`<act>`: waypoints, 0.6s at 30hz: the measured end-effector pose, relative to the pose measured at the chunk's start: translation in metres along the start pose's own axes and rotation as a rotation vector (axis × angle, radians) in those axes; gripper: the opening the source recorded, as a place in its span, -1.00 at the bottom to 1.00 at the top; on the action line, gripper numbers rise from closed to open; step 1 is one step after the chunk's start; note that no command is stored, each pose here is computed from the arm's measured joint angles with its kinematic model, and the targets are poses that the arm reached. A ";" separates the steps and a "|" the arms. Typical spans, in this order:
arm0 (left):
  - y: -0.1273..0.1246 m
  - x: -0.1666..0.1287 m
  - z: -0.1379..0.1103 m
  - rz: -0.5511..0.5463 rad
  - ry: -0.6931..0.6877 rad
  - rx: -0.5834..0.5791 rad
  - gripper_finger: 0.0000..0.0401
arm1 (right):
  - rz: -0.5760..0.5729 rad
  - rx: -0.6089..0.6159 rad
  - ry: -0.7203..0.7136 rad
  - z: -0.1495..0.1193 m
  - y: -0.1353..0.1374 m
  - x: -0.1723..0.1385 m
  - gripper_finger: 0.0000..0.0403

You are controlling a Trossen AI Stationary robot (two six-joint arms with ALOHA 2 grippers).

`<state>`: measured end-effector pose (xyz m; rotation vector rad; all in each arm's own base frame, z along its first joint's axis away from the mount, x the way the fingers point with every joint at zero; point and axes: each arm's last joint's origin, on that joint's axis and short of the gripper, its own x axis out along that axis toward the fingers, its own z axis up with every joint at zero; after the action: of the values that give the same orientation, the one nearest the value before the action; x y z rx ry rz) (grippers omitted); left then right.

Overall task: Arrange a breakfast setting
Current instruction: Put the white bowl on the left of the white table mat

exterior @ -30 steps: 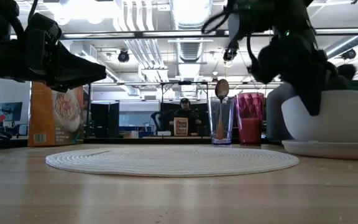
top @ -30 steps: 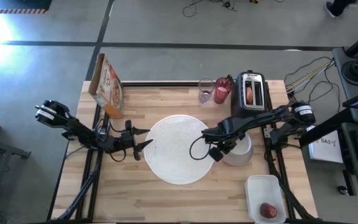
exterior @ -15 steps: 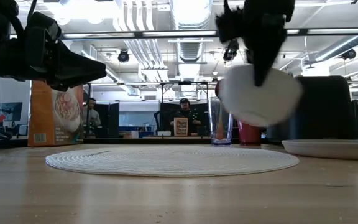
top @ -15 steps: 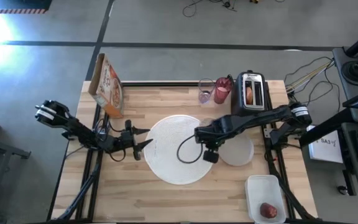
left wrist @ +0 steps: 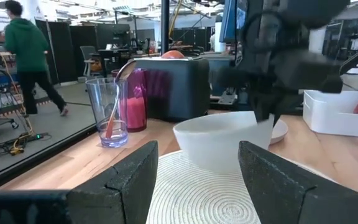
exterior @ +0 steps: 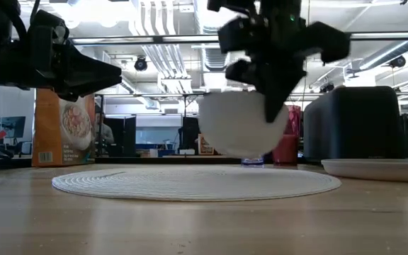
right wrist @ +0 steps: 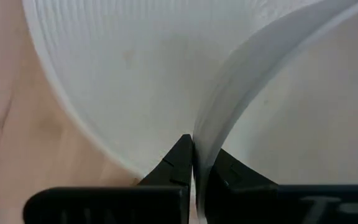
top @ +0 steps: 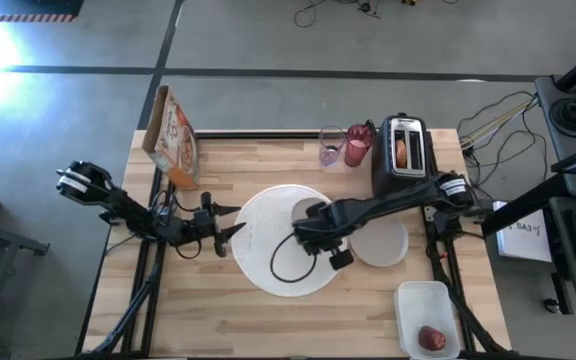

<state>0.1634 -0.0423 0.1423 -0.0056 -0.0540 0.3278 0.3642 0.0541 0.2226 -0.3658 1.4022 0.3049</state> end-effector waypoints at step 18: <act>0.000 0.000 0.000 0.000 -0.002 0.013 0.04 | 0.031 0.085 0.111 -0.003 0.010 0.011 -0.96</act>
<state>0.1638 -0.0425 0.1428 0.0079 -0.0539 0.3284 0.3587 0.0618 0.2110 -0.2949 1.5258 0.2531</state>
